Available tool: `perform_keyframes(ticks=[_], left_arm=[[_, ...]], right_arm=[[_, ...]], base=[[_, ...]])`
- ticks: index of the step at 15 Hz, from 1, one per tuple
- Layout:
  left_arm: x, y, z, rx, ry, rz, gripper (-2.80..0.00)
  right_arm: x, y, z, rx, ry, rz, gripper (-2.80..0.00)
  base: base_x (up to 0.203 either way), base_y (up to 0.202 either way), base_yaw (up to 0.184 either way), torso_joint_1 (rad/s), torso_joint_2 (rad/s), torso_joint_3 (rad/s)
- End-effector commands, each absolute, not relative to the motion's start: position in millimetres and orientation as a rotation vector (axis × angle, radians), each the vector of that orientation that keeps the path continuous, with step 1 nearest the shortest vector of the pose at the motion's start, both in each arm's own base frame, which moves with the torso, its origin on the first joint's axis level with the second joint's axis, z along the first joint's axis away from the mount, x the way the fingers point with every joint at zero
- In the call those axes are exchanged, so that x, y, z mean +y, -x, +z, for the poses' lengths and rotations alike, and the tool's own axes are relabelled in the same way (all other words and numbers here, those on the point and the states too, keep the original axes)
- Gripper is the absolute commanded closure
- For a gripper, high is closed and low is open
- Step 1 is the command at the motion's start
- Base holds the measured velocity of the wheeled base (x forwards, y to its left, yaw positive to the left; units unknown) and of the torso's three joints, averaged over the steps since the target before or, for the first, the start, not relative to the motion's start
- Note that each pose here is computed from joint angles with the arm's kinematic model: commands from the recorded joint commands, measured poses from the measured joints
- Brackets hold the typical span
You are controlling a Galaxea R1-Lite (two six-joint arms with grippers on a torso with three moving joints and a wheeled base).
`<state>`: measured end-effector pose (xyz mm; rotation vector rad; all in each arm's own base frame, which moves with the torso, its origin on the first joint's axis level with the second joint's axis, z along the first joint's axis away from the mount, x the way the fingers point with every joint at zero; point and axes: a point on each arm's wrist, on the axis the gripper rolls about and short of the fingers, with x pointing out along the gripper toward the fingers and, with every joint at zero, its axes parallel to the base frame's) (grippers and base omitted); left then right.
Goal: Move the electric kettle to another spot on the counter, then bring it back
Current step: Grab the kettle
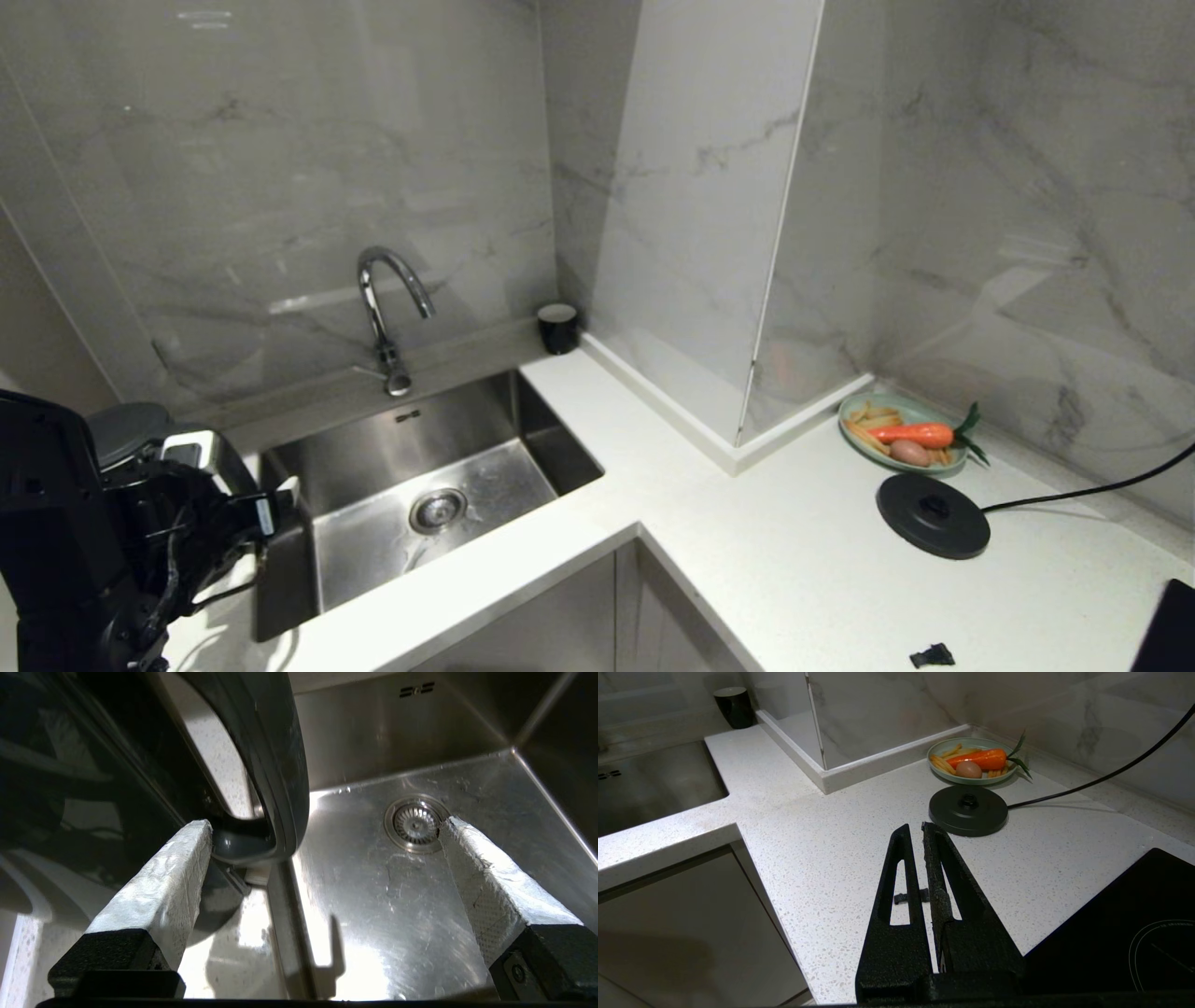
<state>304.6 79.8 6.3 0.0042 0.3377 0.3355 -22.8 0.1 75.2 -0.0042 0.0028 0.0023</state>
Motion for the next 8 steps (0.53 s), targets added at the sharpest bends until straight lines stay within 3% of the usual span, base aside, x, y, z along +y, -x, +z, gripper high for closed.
perform_keyframes(ticks=[1, 8], left_arm=[[81, -310, 7, 0.314, -0.006, 0.337, -2.80], [85, -324, 7, 0.274, -0.009, 0.334, -2.80]], right_arm=[[0, 23, 75, 0.005, 0.005, 0.003, 0.00], [0, 23, 75, 0.005, 0.005, 0.003, 0.00]], base=[[0.000, 0.000, 0.000, 0.000, 0.00, 0.000], [0.000, 0.000, 0.000, 0.000, 0.00, 0.000]])
